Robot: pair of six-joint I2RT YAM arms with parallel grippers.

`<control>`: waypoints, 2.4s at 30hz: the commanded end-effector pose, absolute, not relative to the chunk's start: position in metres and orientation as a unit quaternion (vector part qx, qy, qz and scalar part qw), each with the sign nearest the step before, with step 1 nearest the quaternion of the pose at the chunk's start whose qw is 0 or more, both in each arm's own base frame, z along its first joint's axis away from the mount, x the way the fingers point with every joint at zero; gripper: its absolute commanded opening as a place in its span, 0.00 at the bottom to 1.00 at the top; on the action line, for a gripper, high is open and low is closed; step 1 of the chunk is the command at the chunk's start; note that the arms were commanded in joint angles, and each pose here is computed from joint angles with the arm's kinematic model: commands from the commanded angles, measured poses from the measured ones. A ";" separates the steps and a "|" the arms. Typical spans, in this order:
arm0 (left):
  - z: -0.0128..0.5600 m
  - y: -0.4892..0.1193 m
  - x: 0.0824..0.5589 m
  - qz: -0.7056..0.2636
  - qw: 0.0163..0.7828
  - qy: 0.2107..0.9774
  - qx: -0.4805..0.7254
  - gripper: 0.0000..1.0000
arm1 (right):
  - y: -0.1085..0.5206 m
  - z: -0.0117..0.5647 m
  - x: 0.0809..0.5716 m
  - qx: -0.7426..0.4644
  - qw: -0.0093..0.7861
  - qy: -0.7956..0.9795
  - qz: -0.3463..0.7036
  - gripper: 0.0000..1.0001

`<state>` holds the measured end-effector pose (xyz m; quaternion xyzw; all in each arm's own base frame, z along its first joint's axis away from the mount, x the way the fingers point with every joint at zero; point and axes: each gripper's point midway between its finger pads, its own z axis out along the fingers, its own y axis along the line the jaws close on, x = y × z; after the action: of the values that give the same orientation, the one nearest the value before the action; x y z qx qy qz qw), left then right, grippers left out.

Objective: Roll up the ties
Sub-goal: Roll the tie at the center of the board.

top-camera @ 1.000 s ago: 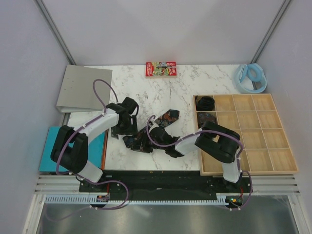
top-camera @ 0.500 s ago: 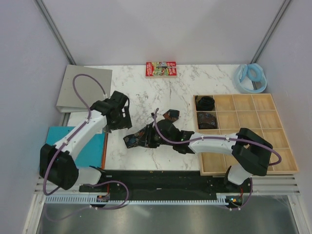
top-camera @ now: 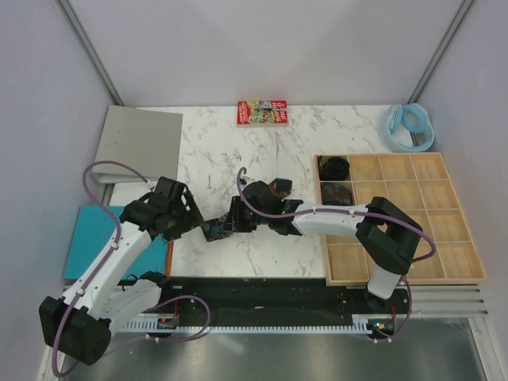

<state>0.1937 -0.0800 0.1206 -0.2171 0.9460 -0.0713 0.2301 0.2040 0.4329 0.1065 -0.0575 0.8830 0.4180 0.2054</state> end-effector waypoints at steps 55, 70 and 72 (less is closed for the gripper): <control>0.026 -0.135 0.254 -0.215 0.295 0.910 -0.194 0.81 | 0.421 0.058 0.278 -0.052 0.150 0.899 0.407 0.26; 0.049 -0.140 0.251 -0.222 0.271 0.913 -0.210 0.39 | 0.427 0.040 0.280 -0.043 0.134 0.902 0.408 0.25; 0.063 -0.137 0.254 -0.212 0.276 0.912 -0.215 0.40 | 0.430 0.041 0.280 -0.041 0.133 0.899 0.414 0.25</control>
<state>0.2520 -0.1420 0.0361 -0.2017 0.9117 -0.2284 0.2756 0.2711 0.4221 0.0387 -0.0444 0.9049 0.4048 0.1235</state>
